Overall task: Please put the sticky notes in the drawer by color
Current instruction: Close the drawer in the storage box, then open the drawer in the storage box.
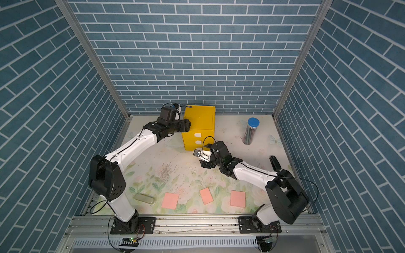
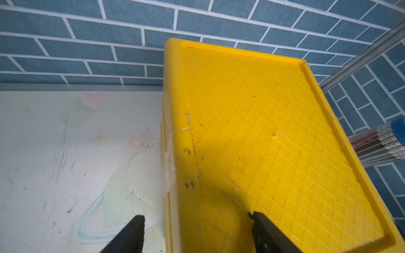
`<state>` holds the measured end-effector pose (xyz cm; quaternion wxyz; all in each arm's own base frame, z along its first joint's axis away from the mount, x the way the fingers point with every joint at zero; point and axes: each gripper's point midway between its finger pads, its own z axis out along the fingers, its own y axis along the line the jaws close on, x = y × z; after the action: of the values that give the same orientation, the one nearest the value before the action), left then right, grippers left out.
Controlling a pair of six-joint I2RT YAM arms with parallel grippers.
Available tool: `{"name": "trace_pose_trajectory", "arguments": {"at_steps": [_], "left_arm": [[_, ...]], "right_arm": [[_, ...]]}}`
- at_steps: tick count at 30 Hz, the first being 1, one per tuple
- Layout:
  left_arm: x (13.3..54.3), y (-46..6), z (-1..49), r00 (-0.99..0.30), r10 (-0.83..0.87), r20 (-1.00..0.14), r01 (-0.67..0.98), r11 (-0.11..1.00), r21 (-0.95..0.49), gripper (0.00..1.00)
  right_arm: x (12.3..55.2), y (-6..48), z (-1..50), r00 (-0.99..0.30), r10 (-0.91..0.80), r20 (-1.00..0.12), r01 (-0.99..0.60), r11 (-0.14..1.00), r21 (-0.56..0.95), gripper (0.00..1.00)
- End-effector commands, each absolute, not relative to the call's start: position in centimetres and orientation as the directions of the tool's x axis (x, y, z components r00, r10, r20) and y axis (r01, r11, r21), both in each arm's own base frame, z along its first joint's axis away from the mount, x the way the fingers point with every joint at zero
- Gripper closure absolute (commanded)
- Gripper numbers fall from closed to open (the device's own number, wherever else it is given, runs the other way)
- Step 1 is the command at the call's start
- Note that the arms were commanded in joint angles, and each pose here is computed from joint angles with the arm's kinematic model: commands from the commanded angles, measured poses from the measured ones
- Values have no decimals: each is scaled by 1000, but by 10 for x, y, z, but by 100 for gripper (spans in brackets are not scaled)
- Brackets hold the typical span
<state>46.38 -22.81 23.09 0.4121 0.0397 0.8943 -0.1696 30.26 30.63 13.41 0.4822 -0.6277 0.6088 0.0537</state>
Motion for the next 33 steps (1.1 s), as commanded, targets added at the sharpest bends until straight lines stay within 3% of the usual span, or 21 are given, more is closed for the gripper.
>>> {"name": "trace_pose_trajectory", "arguments": {"at_steps": [1,26,33], "left_arm": [[444,-221,202,-732,5,-681,209,953,-217,19],[442,-221,201,-734,12,-679,215,953,-215,19],[442,-220,200,-735,11,-677,213,953,-216,19]], "right_arm": [[306,318,125,381,-713,-588,-803,60,-593,17],[360,336,47,290,-858,-424,-840,-15,-543,20],[344,331,34,260,-872,-416,-889,-48,-455,30]]}}
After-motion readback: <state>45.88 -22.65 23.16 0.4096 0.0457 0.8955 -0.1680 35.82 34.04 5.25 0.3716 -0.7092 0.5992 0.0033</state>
